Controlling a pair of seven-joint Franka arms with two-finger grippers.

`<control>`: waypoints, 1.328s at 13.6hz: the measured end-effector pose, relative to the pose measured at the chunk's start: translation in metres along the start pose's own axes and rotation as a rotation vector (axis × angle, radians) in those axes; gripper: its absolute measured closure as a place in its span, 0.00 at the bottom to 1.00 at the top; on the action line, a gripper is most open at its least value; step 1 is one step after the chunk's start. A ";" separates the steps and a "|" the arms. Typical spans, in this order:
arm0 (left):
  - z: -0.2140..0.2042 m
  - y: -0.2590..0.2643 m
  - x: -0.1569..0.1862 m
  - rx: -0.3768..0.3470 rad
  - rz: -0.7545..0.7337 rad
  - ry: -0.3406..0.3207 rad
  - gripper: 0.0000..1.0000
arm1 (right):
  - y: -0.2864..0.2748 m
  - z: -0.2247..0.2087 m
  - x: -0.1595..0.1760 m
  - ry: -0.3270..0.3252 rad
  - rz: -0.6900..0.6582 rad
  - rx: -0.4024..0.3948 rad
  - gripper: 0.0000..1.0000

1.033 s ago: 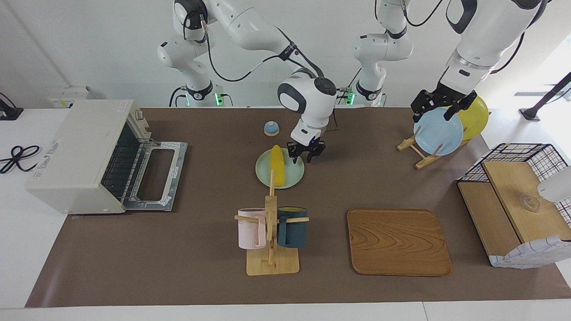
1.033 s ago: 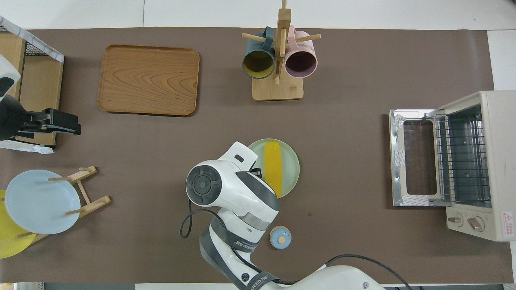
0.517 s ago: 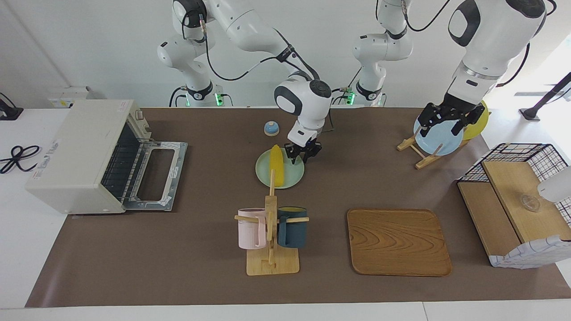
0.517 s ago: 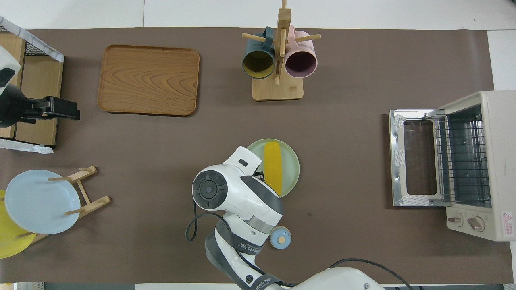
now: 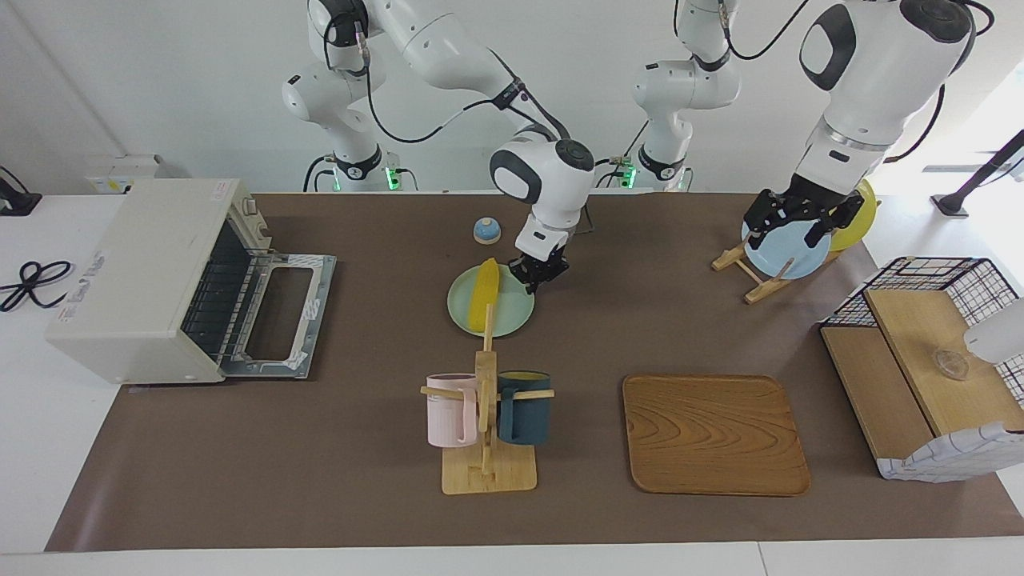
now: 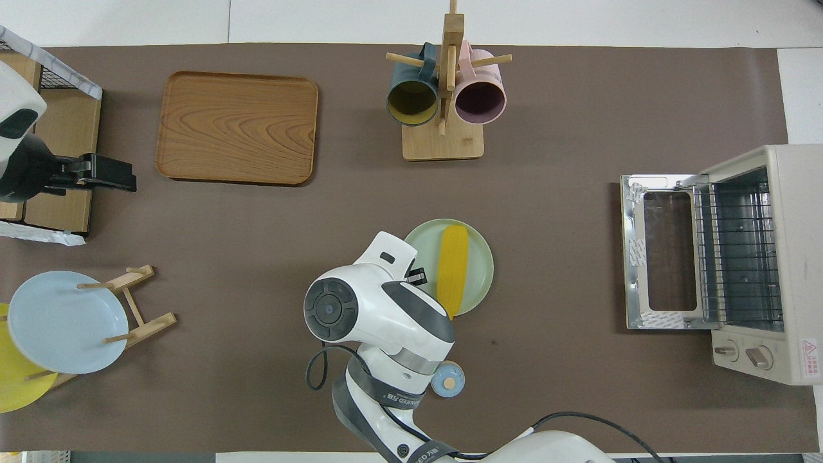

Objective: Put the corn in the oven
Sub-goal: 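Carry the corn with the right gripper to the open oven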

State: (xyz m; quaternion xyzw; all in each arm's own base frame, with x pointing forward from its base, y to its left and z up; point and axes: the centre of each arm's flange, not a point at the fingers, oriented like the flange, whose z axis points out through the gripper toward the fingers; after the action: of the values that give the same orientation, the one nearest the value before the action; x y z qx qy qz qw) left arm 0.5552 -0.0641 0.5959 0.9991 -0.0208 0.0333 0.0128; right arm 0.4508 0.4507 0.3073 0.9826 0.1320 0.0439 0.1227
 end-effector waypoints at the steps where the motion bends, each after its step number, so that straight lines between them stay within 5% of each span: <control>1: -0.001 0.001 -0.001 0.000 0.001 -0.001 0.00 | 0.006 -0.006 0.004 0.000 -0.027 -0.040 0.97; 5: -0.001 0.002 -0.007 0.003 0.004 -0.036 0.00 | 0.063 -0.053 0.034 -0.008 -0.073 -0.077 0.97; 9: -0.001 0.001 -0.009 0.004 0.002 -0.052 0.00 | 0.201 -0.083 0.059 -0.029 -0.064 -0.063 0.97; 18: -0.001 -0.001 -0.017 0.007 0.000 -0.098 0.00 | 0.369 0.005 0.011 -0.251 0.049 -0.051 0.97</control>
State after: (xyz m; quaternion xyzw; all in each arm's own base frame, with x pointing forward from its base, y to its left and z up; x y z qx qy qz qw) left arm 0.5381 -0.0626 0.5955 0.9996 -0.0215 -0.0157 0.0082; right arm 0.5532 0.1077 0.3965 0.9799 0.0905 -0.0731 0.1620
